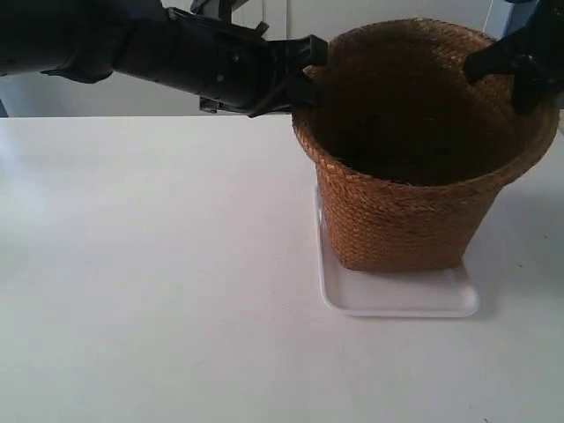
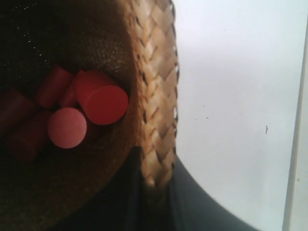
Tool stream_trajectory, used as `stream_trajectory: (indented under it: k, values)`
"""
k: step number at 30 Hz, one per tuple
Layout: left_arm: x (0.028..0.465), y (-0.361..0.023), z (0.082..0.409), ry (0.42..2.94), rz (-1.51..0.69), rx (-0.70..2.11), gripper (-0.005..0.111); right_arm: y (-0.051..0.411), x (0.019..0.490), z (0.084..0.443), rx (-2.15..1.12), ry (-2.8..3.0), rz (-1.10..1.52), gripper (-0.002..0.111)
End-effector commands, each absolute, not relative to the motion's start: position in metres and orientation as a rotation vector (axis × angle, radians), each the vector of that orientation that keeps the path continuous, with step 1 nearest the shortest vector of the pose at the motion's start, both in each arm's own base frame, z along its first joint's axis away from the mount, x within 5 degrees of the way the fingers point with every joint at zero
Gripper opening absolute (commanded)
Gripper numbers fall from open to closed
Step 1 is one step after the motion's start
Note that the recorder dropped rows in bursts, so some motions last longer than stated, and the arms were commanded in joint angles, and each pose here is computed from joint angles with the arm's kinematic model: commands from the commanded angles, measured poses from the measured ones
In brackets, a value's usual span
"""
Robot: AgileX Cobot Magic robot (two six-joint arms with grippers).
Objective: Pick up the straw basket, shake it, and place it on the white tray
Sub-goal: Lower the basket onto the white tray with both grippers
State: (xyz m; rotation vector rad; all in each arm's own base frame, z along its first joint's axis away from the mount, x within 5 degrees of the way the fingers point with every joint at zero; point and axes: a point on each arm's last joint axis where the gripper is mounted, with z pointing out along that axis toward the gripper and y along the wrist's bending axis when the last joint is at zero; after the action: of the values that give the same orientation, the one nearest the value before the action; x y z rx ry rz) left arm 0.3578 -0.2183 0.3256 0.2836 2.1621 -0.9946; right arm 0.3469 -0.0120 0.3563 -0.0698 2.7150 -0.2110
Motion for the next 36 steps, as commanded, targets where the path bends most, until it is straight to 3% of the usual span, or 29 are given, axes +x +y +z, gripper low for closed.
stream_trajectory:
  k: [1, 14, 18, 22, 25, 29, 36]
  values:
    - [0.354, -0.2198, 0.3385, 2.118, -1.007, 0.312, 0.0, -0.0141, 0.3474, 0.3555, -0.098, 2.713, -0.236, 0.0]
    - [0.3541, -0.2194, 0.3377, 2.12, -0.989, 0.326, 0.0, -0.0136, 0.3532, 0.3477, -0.097, 2.717, -0.229, 0.0]
    - [0.3545, -0.2184, 0.3366, 2.121, -0.955, 0.353, 0.0, -0.0135, 0.3555, 0.3487, -0.099, 2.69, -0.227, 0.01]
    - [0.3544, -0.2182, 0.3361, 2.12, -0.939, 0.372, 0.017, -0.0135, 0.356, 0.349, -0.09, 2.684, -0.225, 0.033]
    - [0.3546, -0.2181, 0.3361, 2.119, -0.938, 0.371, 0.037, -0.013, 0.356, 0.349, -0.091, 2.684, -0.224, 0.049]
    - [0.3544, -0.2182, 0.3361, 2.12, -0.942, 0.37, 0.053, -0.013, 0.3557, 0.3488, -0.091, 2.687, -0.225, 0.056]
    - [0.3538, -0.2184, 0.3374, 2.118, -0.955, 0.362, 0.059, -0.013, 0.3552, 0.3495, -0.091, 2.685, -0.225, 0.063]
